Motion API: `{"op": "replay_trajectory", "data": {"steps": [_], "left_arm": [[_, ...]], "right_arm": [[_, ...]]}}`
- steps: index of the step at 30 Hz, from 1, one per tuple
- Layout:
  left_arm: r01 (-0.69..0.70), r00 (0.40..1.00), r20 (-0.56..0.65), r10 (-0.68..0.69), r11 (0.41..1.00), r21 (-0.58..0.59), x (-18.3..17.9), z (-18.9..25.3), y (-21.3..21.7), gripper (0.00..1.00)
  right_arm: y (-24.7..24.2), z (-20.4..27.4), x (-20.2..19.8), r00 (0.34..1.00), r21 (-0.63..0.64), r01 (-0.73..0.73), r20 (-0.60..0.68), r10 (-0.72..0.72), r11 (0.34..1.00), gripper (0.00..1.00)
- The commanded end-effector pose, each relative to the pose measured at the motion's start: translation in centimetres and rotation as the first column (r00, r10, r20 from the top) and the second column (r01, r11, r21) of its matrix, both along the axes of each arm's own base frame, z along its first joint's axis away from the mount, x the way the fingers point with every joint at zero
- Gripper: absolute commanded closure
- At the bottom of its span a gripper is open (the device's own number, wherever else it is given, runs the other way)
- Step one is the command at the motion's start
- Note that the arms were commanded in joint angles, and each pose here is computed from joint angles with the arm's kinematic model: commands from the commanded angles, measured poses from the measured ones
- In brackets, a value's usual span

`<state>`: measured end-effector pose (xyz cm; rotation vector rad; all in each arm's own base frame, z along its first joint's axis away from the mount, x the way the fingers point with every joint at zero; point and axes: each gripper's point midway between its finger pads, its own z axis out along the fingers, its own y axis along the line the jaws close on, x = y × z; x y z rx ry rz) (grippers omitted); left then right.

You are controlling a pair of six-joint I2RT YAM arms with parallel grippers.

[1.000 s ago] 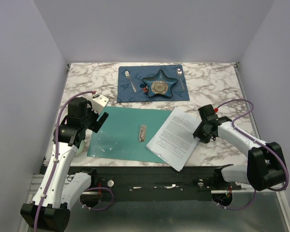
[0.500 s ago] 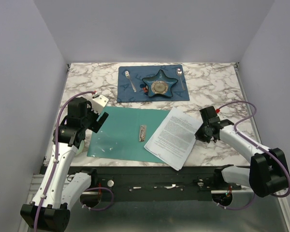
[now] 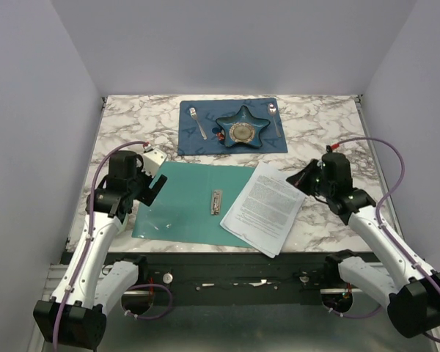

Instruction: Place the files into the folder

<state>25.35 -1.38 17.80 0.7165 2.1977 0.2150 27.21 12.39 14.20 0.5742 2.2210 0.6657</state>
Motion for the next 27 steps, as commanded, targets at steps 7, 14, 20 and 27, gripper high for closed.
{"op": "replay_trajectory", "data": {"steps": [7, 14, 20, 27], "left_arm": [[0.008, 0.998, -0.06, -0.01, 0.999, -0.041, 0.5, -1.5, -1.0, 0.01], [0.018, 0.998, -0.059, -0.02, 0.999, -0.032, 0.4, -1.5, -0.9, 0.01], [0.019, 0.999, -0.046, -0.02, 1.0, -0.021, 0.4, -1.3, -0.7, 0.01], [0.021, 0.999, -0.044, -0.022, 1.0, -0.013, 0.5, -1.3, -0.6, 0.01]], "right_arm": [[0.6, 5.8, 1.9, 0.996, -0.099, -0.083, 0.036, 0.087, 0.992, 0.77], [-3.3, -5.7, -2.7, 0.916, -0.256, 0.05, -0.373, -0.146, 0.966, 0.43], [-4.2, -8.4, -3.9, 0.892, -0.293, 0.066, -0.411, -0.188, 0.954, 0.43], [-4.4, -10.0, -3.8, 0.878, -0.316, 0.056, -0.437, -0.198, 0.947, 0.45]]}}
